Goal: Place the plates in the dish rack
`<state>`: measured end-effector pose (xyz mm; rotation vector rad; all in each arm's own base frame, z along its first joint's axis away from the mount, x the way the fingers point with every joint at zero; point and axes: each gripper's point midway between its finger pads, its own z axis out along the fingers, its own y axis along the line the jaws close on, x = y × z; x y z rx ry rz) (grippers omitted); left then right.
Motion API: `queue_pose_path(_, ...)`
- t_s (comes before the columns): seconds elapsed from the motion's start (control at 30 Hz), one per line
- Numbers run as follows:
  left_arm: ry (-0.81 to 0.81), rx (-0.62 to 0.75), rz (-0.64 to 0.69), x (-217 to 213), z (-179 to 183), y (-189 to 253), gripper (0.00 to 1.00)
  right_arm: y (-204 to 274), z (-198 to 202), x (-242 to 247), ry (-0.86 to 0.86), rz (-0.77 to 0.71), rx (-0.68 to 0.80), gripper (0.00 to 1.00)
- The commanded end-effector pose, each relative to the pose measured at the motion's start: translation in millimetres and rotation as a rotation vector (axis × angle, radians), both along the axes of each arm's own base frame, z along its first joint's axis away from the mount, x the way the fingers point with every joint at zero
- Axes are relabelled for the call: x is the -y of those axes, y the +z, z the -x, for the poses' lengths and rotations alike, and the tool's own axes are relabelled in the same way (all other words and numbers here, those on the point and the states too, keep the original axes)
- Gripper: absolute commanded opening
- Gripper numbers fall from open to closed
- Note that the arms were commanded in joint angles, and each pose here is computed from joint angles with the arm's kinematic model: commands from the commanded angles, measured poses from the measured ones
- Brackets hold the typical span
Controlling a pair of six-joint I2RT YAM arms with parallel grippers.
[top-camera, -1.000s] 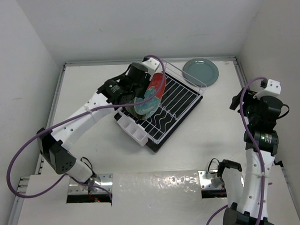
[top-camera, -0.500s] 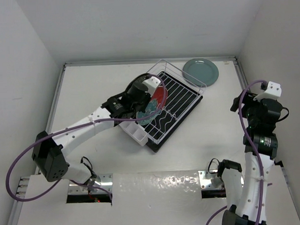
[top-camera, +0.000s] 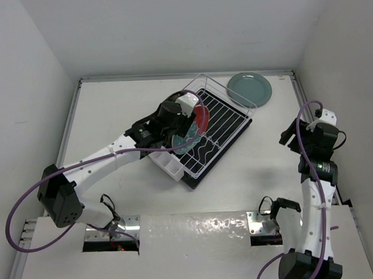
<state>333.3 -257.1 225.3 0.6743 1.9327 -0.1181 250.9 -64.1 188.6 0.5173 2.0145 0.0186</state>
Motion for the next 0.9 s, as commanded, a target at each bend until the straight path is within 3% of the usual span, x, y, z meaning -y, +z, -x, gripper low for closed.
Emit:
queue_pose_path(0.0,-0.006,0.149,0.065,1,-10,62,0.51,0,-14,-8,0.027,-0.067,0.055,0.7)
queue_pose_path(0.27,0.037,0.373,0.089,-12,-22,148,0.64,-5,-68,-3,-0.008,-0.225,0.087,0.69)
queue_pose_path(0.4,0.158,0.478,0.074,-43,-25,181,0.7,-25,-113,15,-0.08,-0.304,0.068,0.68)
queue_pose_path(0.5,0.258,0.455,0.052,-81,-32,168,0.72,-26,-145,19,-0.086,-0.376,0.12,0.66)
queue_pose_path(0.67,0.389,0.409,0.054,-136,-48,137,0.74,-71,-201,35,-0.116,-0.45,0.113,0.64)
queue_pose_path(0.83,0.307,0.456,0.115,-115,-63,142,0.74,-94,-263,50,-0.119,-0.522,0.177,0.62)
queue_pose_path(0.87,0.278,0.458,0.124,-106,-69,142,0.74,-119,-271,53,-0.126,-0.534,0.147,0.62)
